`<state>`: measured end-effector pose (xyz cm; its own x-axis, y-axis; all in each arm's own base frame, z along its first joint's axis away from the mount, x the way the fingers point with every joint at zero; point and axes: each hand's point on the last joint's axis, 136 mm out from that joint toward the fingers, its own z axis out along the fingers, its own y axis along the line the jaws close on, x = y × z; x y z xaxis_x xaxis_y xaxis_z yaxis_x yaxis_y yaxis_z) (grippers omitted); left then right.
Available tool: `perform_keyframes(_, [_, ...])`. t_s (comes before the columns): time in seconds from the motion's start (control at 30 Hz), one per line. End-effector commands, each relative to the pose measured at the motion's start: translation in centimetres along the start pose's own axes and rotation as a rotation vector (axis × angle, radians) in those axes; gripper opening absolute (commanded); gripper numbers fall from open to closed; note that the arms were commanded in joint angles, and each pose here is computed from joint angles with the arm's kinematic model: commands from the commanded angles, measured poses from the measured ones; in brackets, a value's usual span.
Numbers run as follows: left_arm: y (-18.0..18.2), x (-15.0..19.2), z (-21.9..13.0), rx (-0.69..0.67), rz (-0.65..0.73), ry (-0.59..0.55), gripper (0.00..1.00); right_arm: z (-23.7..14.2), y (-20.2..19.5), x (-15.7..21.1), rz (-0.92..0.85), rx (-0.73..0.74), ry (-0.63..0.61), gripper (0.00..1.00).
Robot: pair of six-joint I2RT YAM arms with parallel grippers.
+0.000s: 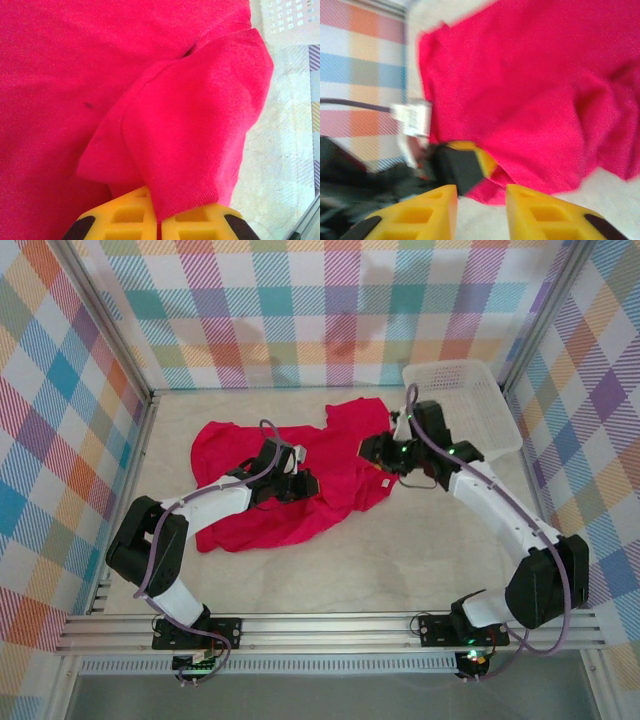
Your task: Fold the inside-out t-shirt
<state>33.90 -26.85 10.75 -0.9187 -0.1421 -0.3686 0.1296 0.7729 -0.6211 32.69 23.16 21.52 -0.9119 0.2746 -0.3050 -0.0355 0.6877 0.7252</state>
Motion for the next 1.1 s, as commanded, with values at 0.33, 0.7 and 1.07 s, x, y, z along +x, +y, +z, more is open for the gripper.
perform_keyframes(0.33, [-0.4, -0.8, -1.1, 0.001, -0.003, -0.020, 0.04, 8.9, -7.3, 4.8, 0.118, 0.096, 0.164, 0.54])
perform_keyframes(0.7, [-0.1, -0.6, -1.0, -0.005, -0.007, -0.015, 0.03, 9.5, -5.6, 4.5, 0.243, 0.032, 0.172, 0.00])
perform_keyframes(1.07, [0.3, -0.3, -0.2, -0.002, -0.013, -0.003, 0.01, -1.5, 3.7, 2.5, 0.105, -0.067, 0.096, 0.00])
